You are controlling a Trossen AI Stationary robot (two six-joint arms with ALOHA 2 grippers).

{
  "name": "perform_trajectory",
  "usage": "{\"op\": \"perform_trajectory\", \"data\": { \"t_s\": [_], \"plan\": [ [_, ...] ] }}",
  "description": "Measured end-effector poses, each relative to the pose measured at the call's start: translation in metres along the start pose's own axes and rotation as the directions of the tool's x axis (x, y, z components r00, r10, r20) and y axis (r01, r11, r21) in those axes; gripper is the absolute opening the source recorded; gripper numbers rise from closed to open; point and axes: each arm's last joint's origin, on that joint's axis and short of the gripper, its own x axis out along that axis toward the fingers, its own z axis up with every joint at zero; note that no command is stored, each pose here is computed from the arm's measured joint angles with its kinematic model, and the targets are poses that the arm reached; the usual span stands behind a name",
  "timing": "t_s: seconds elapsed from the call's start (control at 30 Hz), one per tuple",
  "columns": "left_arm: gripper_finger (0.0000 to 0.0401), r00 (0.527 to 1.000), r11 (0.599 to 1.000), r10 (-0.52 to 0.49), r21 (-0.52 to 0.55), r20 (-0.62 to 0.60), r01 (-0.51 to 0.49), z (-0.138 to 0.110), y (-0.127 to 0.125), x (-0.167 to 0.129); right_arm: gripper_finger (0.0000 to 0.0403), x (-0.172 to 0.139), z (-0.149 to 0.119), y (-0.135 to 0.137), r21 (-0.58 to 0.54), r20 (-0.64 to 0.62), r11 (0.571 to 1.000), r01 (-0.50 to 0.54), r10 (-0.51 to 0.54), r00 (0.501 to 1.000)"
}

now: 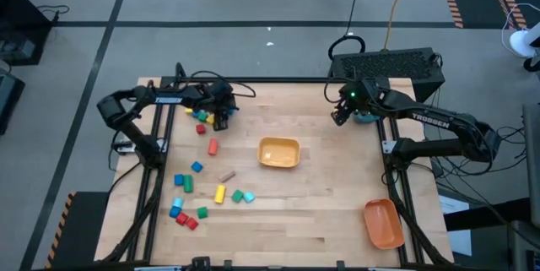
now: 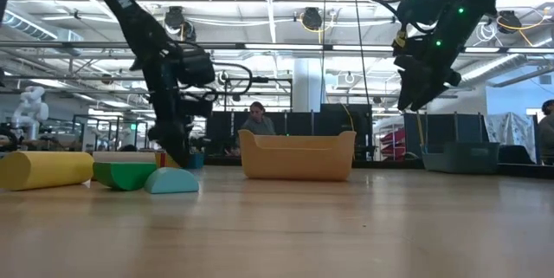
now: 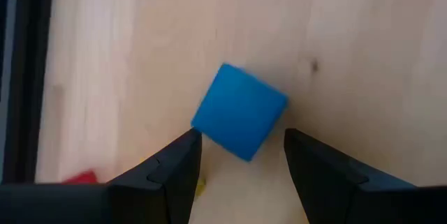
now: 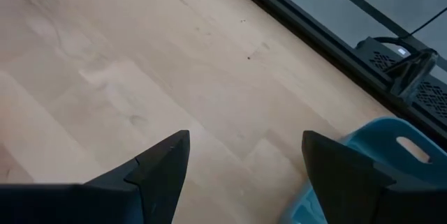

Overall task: Sort blocks by size
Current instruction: Put the blue square block into the blue bin

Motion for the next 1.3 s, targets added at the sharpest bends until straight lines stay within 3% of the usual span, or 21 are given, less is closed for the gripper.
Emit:
{"op": "perform_trajectory", "data": {
  "t_s": [0.47, 0.93, 1.13, 1.3],
  "plan": [
    [0.0208, 0.992, 0.995, 0.07, 0.071, 0.104, -0.077, 0.01, 0.007, 0.004, 0.0263, 0.0, 0.0, 0.0, 0.0, -0.001, 1.0, 0.001, -0.001, 1.0],
    [0.0208, 0.983, 0.976, 0.04, 0.202, 0.181, -0.077, 0.016, 0.006, 0.003, 0.0263, 0.0, 0.0, 0.001, 0.0, -0.007, 1.0, -0.022, 0.022, 1.0],
    [0.0208, 0.988, 0.983, 0.019, 0.178, 0.151, -0.046, 0.014, 0.004, 0.012, 0.0263, 0.0, 0.0, 0.001, 0.0, -0.007, 1.0, -0.025, 0.025, 1.0],
    [0.0206, 0.989, 0.996, 0.015, 0.09, 0.146, -0.028, 0.015, 0.003, 0.014, 0.0263, 0.0, 0.002, 0.003, 0.043, 0.021, 0.998, -0.037, 0.036, 0.999]
  ]
}}
